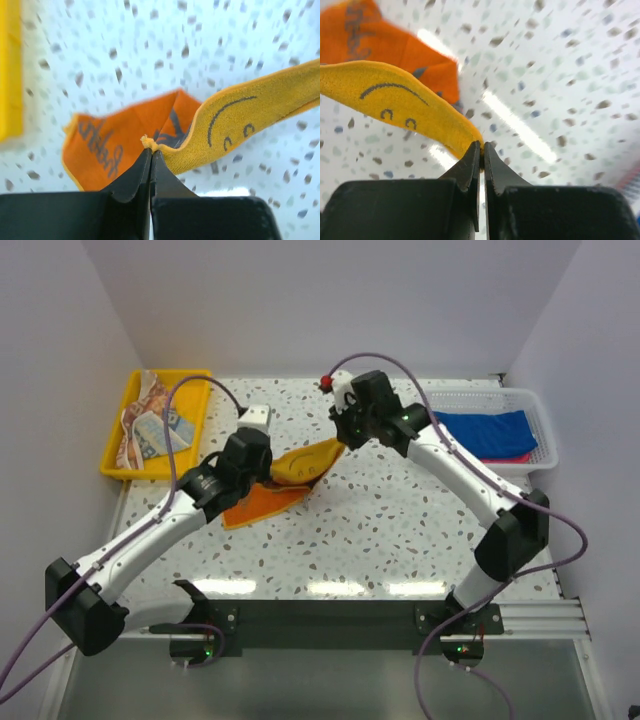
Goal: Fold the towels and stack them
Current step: Flatten out the crumpled towel
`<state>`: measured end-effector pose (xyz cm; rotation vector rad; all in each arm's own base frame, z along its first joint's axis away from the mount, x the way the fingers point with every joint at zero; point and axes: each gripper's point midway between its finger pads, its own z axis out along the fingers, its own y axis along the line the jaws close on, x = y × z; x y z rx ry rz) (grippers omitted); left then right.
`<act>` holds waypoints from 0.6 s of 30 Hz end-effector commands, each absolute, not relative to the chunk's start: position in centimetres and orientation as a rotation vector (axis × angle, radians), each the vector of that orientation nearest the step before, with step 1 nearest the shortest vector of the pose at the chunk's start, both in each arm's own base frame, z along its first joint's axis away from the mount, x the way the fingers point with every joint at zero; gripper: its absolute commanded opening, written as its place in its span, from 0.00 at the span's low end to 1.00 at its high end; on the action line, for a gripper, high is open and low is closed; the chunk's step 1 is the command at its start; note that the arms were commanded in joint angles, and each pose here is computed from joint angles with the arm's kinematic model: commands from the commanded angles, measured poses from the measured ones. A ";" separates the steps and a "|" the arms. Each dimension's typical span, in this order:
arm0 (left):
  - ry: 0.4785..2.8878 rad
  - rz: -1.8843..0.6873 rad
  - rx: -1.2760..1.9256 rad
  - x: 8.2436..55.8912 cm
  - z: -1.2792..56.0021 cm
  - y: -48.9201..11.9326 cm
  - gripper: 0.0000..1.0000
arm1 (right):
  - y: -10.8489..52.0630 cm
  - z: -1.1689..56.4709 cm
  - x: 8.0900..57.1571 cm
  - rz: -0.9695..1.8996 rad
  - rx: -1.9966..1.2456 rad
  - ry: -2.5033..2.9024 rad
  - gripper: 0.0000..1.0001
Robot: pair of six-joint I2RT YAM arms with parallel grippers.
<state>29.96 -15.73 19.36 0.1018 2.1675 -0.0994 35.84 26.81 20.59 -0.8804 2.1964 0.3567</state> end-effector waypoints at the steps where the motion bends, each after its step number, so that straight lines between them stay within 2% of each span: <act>1: 1.931 -0.021 0.023 33.5 29.1 -14.7 0.00 | 24.5 31.2 38.4 0.192 -0.723 1.951 0.00; 5: 1.708 -0.083 0.028 34.5 39.6 -15.0 0.00 | 23.5 40.0 38.7 0.169 -0.632 1.751 0.00; 10: 1.499 -0.182 0.086 32.6 49.0 -14.9 0.00 | 22.2 48.6 35.5 0.224 -0.617 1.526 0.00; 14: 1.361 -0.275 0.170 29.5 54.2 -14.7 0.00 | 21.2 52.2 32.3 0.270 -0.650 1.423 0.00; 18: 1.291 -0.323 0.242 26.6 55.9 -14.2 0.00 | 20.1 53.0 29.0 0.309 -0.691 1.375 0.00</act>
